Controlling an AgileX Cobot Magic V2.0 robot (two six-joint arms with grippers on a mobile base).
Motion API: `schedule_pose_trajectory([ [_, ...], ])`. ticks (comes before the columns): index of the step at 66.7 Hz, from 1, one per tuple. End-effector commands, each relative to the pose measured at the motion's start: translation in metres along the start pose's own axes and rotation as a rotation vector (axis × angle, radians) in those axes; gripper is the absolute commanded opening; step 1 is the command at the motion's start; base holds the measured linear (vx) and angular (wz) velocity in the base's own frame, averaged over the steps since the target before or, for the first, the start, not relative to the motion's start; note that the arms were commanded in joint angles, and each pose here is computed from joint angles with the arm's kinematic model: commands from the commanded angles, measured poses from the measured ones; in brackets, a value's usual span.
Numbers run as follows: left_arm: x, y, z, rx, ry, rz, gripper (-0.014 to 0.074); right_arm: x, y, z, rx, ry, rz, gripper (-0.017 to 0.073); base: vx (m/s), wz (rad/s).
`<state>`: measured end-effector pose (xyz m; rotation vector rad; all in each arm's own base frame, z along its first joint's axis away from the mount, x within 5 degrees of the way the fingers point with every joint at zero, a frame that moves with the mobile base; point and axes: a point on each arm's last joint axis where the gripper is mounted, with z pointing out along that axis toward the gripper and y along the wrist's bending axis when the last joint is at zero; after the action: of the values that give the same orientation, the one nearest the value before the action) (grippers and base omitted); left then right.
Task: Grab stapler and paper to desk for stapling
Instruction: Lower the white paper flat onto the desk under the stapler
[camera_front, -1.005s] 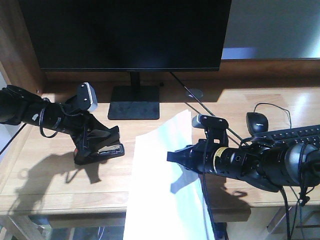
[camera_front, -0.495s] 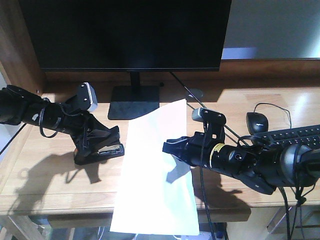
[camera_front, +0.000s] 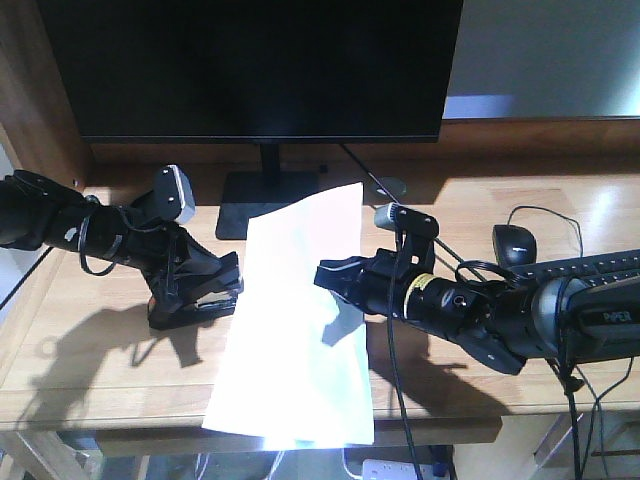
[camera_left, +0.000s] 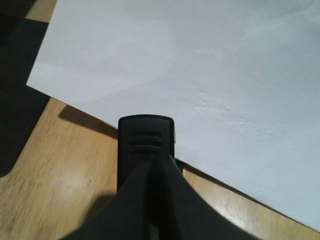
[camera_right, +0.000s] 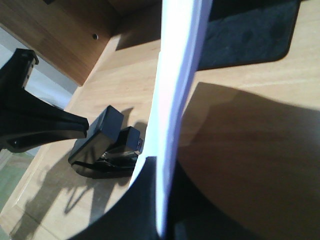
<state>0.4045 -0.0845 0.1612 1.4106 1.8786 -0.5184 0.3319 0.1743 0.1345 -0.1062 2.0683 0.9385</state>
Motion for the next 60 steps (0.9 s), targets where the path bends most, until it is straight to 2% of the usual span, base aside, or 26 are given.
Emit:
schedule_pose_trajectory([
  [1,-0.026,0.003,-0.018,-0.039,-0.074,0.015,-0.0007,-0.022,0.014,0.001,-0.071,-0.094,-0.025,-0.0005,0.00,0.00],
  [21,-0.026,0.003,-0.018,-0.038,-0.074,0.015,-0.0007,-0.019,0.002,0.020,-0.025,-0.061,-0.019,-0.0005,0.00,0.00],
  [35,-0.026,0.003,-0.018,-0.038,-0.074,0.015,-0.0007,-0.023,0.001,0.033,-0.063,-0.077,-0.033,-0.0003,0.00,0.00],
  [44,-0.026,0.003,-0.018,-0.038,-0.074,0.015,-0.0007,-0.024,-0.002,0.043,-0.069,-0.071,-0.003,0.0010,0.00,0.00],
  [51,-0.026,0.003,-0.018,-0.038,-0.074,0.015,-0.0007,-0.023,-0.003,0.051,-0.085,-0.045,0.015,0.0043,0.00,0.00],
  [60,-0.026,0.003,-0.018,-0.038,-0.074,0.015,-0.0007,-0.020,-0.002,0.061,-0.131,0.018,0.000,0.0106,0.00,0.00],
])
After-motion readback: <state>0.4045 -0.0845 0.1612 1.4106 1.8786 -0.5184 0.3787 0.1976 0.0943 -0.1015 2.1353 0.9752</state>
